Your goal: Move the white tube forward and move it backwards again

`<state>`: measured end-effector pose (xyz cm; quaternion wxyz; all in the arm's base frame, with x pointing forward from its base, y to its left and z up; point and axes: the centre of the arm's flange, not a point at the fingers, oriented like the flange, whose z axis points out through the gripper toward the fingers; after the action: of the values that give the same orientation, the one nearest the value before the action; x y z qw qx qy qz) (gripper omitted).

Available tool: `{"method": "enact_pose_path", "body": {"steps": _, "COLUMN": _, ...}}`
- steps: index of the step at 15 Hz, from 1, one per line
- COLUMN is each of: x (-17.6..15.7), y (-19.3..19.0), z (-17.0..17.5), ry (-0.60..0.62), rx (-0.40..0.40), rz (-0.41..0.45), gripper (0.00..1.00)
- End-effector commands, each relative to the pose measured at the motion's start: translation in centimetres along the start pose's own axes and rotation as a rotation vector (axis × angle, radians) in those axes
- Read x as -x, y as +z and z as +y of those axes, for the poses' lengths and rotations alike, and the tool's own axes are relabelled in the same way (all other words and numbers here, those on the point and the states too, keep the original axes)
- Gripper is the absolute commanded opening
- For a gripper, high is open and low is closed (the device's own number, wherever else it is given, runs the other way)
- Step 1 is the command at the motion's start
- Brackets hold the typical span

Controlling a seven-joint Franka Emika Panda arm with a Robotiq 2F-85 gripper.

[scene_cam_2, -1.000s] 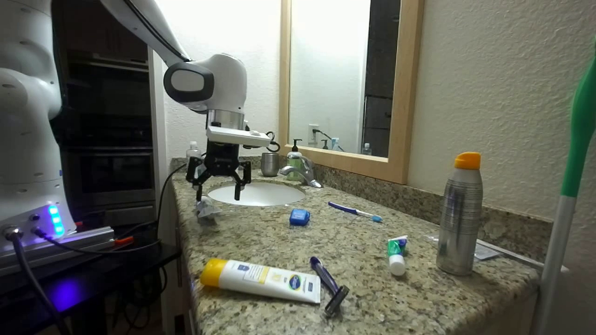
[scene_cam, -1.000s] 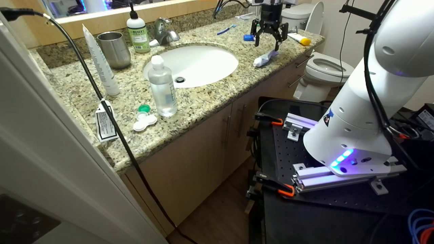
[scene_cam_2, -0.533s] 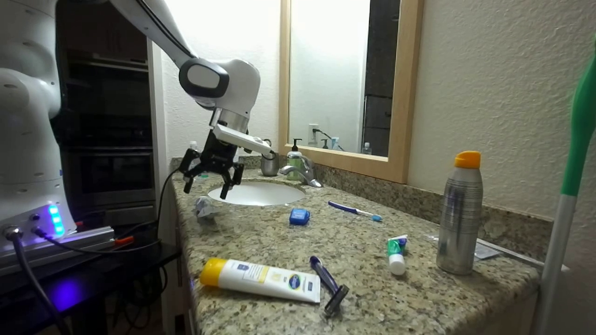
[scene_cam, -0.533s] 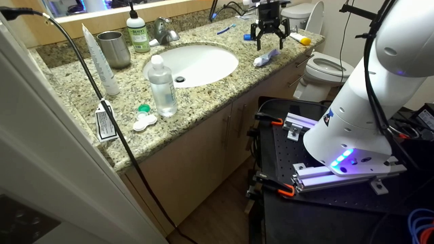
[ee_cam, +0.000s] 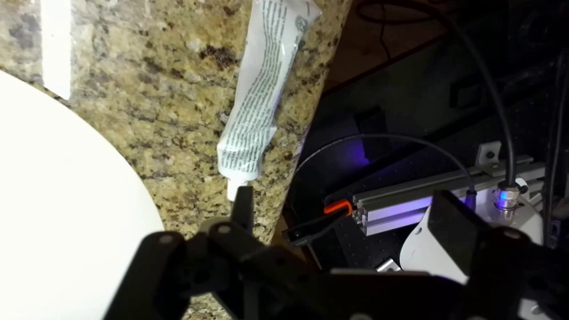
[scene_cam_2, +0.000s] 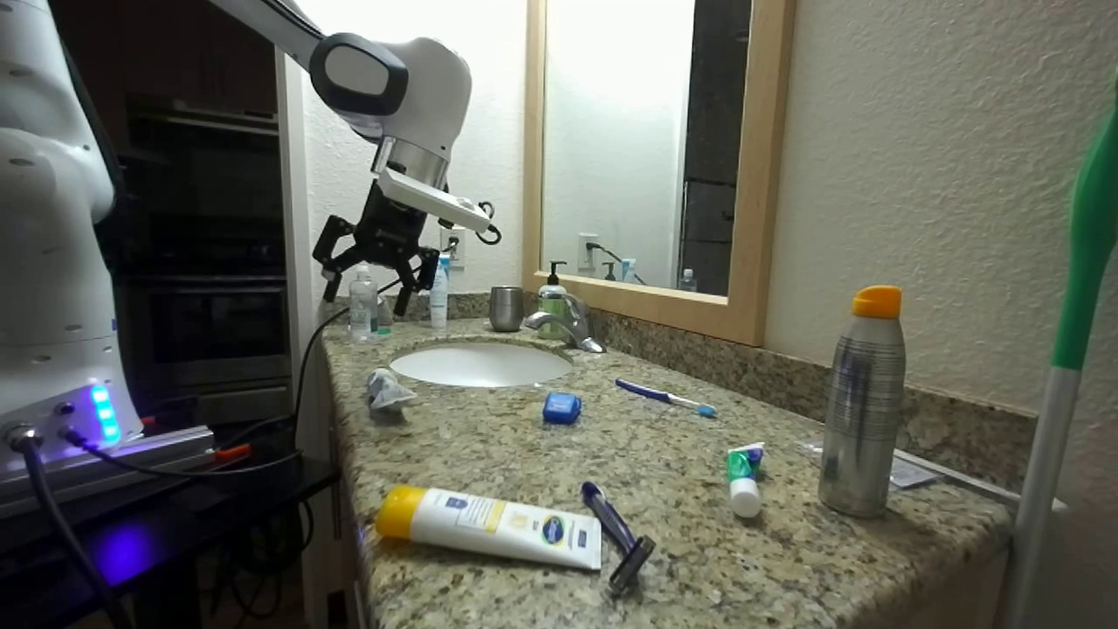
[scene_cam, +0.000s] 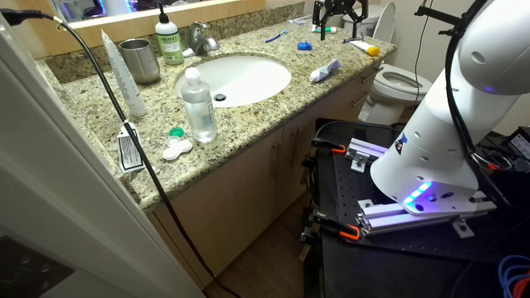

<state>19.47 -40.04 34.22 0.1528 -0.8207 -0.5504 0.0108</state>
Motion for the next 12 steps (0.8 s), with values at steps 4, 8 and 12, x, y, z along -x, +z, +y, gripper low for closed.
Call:
{"method": "enact_pose_path", "body": {"steps": 4, "x": -0.2, "y": 3.9, "z": 2.0, "ry": 0.066, "rx": 0.06, "rz": 0.054, "gripper": 1.0}}
{"method": "enact_pose_path", "body": {"steps": 8, "x": 1.3, "y": 8.2, "z": 1.8, "ry": 0.12, "rx": 0.136, "rz": 0.068, "gripper": 1.0}}
{"method": "enact_pose_path", "body": {"steps": 12, "x": 2.1, "y": 8.4, "z": 1.3, "ry": 0.159, "rx": 0.143, "rz": 0.021, "gripper": 1.0}}
